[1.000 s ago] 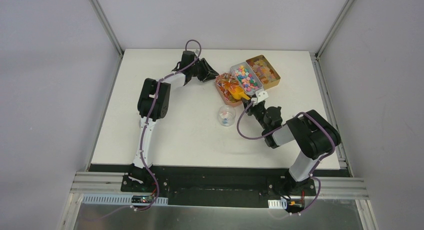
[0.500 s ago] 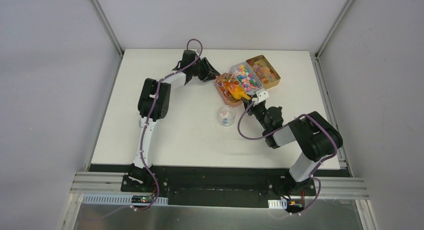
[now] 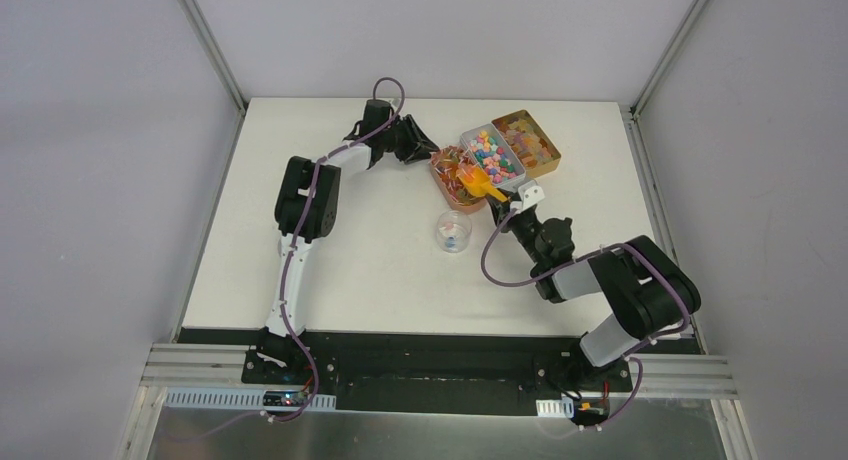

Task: Pack the candies
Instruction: Scoop the fake candies from the storage box.

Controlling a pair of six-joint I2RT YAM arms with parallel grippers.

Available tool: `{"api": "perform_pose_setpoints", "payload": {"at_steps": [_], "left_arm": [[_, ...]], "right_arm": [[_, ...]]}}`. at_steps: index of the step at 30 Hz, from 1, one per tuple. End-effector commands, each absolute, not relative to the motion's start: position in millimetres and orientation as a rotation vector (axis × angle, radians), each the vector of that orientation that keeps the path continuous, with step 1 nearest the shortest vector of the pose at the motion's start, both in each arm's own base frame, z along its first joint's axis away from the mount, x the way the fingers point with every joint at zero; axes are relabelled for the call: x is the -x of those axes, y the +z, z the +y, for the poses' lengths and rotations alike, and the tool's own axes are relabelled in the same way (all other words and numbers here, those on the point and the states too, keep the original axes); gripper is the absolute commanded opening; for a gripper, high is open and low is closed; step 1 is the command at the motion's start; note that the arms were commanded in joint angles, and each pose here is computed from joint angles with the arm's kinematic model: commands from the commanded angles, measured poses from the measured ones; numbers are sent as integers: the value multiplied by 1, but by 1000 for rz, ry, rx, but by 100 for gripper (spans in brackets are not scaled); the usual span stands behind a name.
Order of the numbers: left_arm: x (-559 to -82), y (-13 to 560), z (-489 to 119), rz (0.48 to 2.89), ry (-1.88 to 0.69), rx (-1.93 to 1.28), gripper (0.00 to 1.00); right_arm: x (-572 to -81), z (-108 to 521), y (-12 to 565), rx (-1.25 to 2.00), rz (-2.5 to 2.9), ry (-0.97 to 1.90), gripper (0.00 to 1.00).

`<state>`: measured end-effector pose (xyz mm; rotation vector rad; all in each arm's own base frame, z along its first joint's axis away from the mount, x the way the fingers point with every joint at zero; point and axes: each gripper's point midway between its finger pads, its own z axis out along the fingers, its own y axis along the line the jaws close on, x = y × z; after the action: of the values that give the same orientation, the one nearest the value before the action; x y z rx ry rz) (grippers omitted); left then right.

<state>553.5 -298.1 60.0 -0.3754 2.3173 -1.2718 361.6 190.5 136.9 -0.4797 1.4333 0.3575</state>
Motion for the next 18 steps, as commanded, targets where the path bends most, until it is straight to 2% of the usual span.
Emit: {"api": "perform_pose_setpoints", "payload": {"at_steps": [1, 7, 18], "left_arm": [[-562, 117, -289, 2222, -1279, 282, 39], [-556, 133, -276, 2232, -1236, 261, 40], [-531, 204, -256, 2190, -1097, 113, 48]], "right_arm": [[-355, 189, 181, 464, 1286, 362, 0], [-345, 186, 194, 465, 1263, 372, 0], [-314, 178, 247, 484, 1165, 391, 0]]}}
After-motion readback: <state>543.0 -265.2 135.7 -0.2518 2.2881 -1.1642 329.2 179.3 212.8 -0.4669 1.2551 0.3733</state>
